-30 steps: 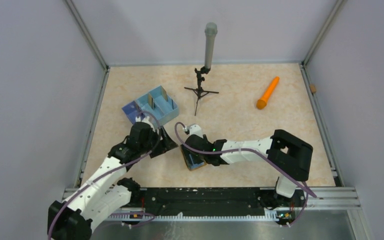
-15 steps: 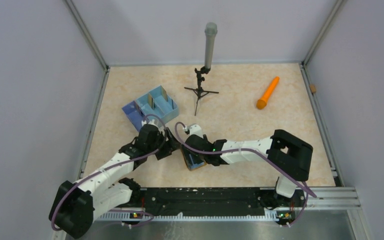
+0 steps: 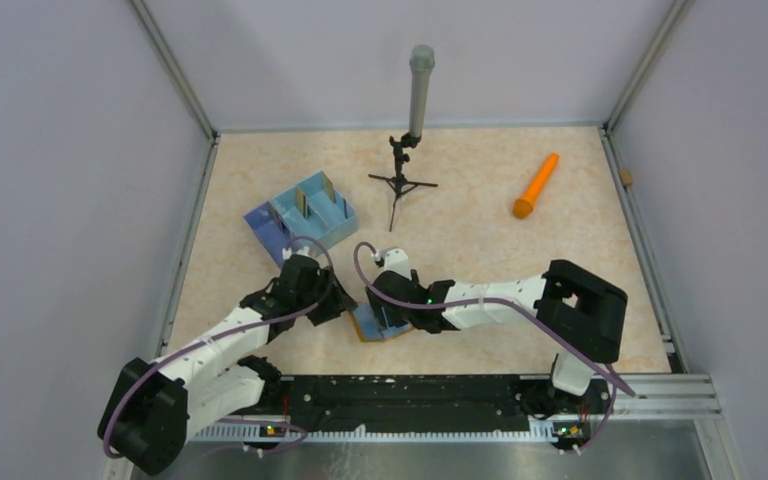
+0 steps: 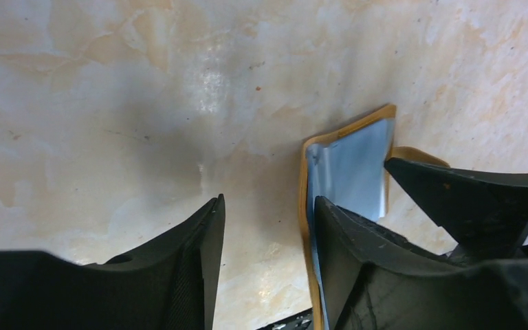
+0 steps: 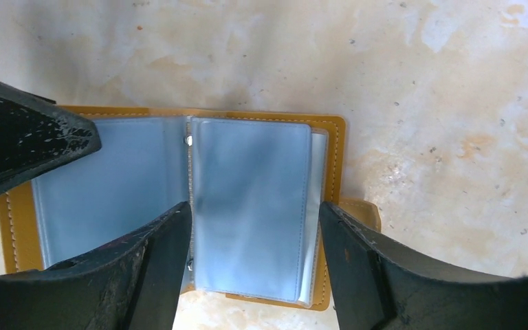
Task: Put the credit cards into the card holder
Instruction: Open the card holder at the center of the board.
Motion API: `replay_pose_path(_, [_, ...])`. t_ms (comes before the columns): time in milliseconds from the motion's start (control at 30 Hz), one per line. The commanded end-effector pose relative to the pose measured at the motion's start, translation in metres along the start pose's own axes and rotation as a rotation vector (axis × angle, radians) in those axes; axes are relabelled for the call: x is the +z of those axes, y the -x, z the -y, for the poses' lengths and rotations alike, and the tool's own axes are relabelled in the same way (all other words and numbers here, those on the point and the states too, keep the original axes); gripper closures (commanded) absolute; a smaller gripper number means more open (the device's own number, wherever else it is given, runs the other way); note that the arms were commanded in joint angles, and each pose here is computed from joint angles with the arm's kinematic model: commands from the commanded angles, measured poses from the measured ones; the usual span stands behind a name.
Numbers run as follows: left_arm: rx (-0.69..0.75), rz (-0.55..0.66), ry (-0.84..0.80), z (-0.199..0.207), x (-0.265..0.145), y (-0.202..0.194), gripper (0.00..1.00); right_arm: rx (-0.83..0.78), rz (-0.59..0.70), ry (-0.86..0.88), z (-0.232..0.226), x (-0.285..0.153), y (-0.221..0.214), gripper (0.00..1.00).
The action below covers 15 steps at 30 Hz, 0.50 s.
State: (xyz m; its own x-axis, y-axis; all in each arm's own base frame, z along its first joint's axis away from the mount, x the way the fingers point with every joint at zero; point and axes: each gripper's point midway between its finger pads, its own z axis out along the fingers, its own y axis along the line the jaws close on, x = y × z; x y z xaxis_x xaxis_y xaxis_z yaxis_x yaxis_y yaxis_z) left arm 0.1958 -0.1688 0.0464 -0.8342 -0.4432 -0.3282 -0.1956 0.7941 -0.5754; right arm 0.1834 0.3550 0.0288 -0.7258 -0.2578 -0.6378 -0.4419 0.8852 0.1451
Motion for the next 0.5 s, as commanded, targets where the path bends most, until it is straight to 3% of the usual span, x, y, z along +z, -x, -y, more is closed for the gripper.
replay_pose_path(0, [0.032,-0.035,0.058,-0.020,0.003,-0.012,0.50,-0.011,-0.034,-0.111,0.030,-0.007,-0.020,0.33])
replay_pose_path(167, [0.053,-0.056,0.090,-0.028,0.006,-0.017,0.63,-0.010,-0.011,-0.184,0.046,-0.014,-0.016,0.37])
replay_pose_path(467, [0.160,-0.071,-0.057,0.011,0.017,-0.023,0.62,-0.020,-0.007,-0.235,0.058,-0.022,-0.016,0.38])
